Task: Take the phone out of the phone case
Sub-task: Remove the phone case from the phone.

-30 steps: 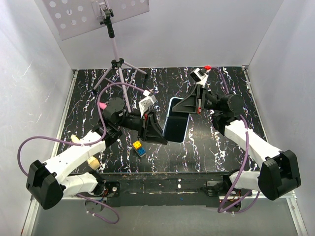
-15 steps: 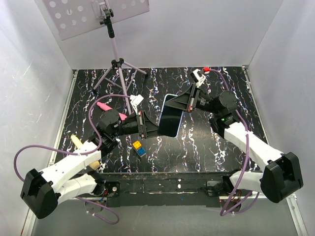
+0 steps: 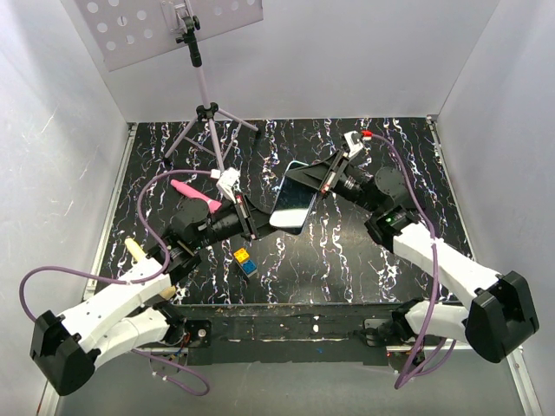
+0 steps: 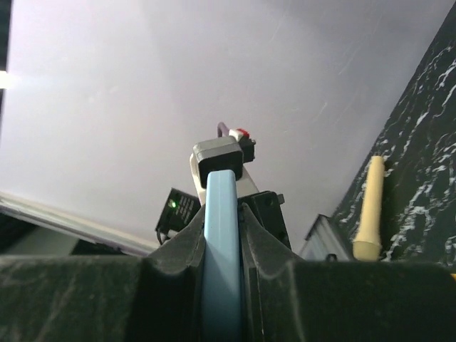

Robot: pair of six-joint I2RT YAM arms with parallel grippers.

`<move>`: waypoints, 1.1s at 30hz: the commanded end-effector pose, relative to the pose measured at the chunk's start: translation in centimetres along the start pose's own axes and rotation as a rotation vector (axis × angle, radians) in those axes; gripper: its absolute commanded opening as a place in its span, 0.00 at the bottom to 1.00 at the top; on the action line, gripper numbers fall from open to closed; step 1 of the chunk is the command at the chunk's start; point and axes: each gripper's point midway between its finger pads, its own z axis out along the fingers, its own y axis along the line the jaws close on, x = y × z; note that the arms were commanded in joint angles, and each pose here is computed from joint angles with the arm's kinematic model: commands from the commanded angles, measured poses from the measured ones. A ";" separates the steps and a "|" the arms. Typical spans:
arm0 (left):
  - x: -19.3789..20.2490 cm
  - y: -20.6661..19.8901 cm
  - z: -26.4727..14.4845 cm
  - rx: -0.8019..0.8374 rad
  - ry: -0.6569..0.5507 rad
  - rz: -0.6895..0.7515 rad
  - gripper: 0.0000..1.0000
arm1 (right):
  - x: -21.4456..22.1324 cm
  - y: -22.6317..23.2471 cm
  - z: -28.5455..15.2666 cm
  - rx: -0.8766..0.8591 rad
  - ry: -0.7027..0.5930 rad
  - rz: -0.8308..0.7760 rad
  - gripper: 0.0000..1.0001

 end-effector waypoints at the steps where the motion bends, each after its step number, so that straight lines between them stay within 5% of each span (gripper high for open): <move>1: -5.3 14.1 -3.8 -0.646 -0.368 0.108 0.00 | 1.9 10.9 -2.2 -0.367 0.087 0.291 0.01; 9: -5.2 9.1 -1.6 -0.463 -0.233 0.150 0.03 | 1.2 7.6 -2.3 -0.227 0.047 0.140 0.01; 13: -1.7 6.1 -2.2 -0.357 -0.024 0.133 0.40 | -0.1 2.9 -3.0 -0.010 0.000 -0.015 0.01; 17: -0.1 3.1 -5.0 -0.272 0.016 0.149 0.73 | -1.3 1.3 -3.5 0.104 -0.015 -0.140 0.01; 22: 0.7 -1.6 -7.2 -0.120 0.053 0.159 0.78 | -1.7 0.6 -3.4 0.131 -0.014 -0.165 0.01; 33: 0.7 -8.0 -4.3 0.320 0.102 -0.173 0.67 | -1.4 0.4 -3.2 0.107 -0.007 -0.115 0.01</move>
